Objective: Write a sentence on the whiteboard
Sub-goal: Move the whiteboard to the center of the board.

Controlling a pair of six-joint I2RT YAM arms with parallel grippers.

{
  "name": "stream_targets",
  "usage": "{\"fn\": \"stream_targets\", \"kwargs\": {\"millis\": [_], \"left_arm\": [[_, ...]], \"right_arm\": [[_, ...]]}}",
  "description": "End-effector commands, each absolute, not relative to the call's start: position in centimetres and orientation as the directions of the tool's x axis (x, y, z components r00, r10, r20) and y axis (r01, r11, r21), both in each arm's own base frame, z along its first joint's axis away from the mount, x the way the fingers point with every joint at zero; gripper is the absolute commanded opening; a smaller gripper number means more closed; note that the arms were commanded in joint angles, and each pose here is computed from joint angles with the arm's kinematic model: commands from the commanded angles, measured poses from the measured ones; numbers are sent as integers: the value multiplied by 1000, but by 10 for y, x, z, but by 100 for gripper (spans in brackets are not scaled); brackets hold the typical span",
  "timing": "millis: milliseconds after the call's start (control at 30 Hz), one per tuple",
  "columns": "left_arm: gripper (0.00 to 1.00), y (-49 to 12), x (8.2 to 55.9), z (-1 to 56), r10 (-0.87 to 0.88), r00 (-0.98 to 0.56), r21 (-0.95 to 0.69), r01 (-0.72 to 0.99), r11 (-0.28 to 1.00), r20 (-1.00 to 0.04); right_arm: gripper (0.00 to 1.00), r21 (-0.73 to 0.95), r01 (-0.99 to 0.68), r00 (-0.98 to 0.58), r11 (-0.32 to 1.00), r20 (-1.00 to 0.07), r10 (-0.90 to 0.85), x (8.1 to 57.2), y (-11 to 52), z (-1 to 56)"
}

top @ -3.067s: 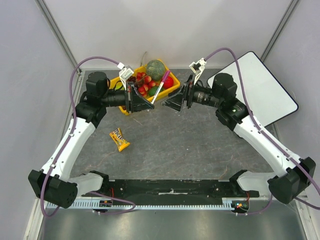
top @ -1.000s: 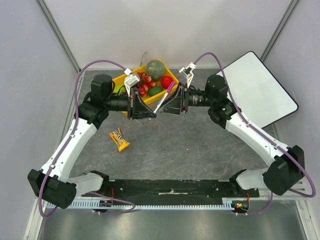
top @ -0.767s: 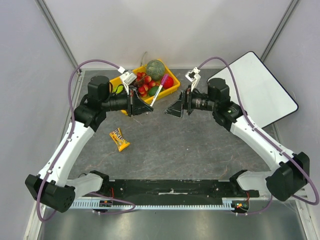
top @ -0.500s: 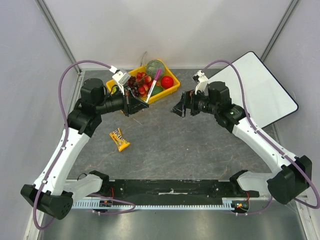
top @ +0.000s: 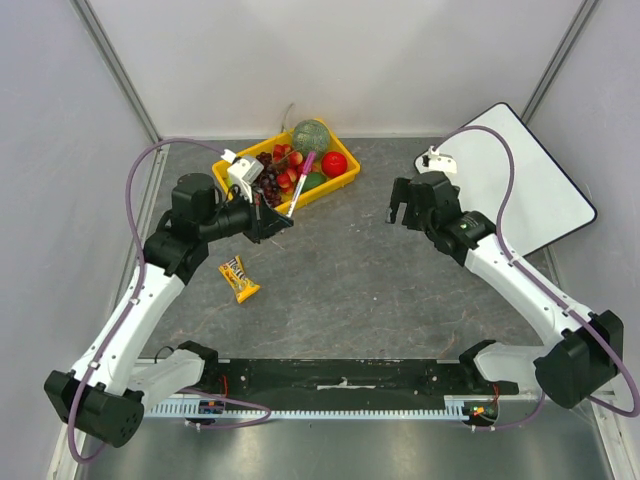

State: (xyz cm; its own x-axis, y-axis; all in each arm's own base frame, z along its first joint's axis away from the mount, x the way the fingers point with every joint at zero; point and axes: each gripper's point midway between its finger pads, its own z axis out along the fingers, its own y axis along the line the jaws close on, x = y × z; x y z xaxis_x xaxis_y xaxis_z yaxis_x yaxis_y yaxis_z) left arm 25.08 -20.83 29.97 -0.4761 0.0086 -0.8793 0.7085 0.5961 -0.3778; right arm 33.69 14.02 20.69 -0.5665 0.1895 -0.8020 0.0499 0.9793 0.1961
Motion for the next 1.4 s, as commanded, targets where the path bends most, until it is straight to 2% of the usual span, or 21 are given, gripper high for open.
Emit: {"fn": "stream_targets", "kwargs": {"millis": [0,300,767,900,1067,1367], "left_arm": [[2,-208,255,299,-2,-422,-340,727,597,-907],[2,-195,237,316,-18,-317,-261,746,613,-948],[2,-193,237,298,19,-315,-237,751,616,-949],[2,-197,233,289,10,-331,-261,762,593,-944],[2,-201,229,278,2,-358,-293,769,568,-934],[2,-205,228,262,-10,-399,-337,760,556,-917]], "right_arm": [[98,194,278,-516,941,-796,317,338,110,194],[98,191,354,-580,915,-723,375,335,108,156],[98,156,530,-590,834,-638,494,335,92,119],[89,144,604,-567,783,-613,550,339,81,101],[83,97,675,-542,732,-608,581,340,60,84],[75,33,777,-442,628,-682,582,340,25,72]]}}
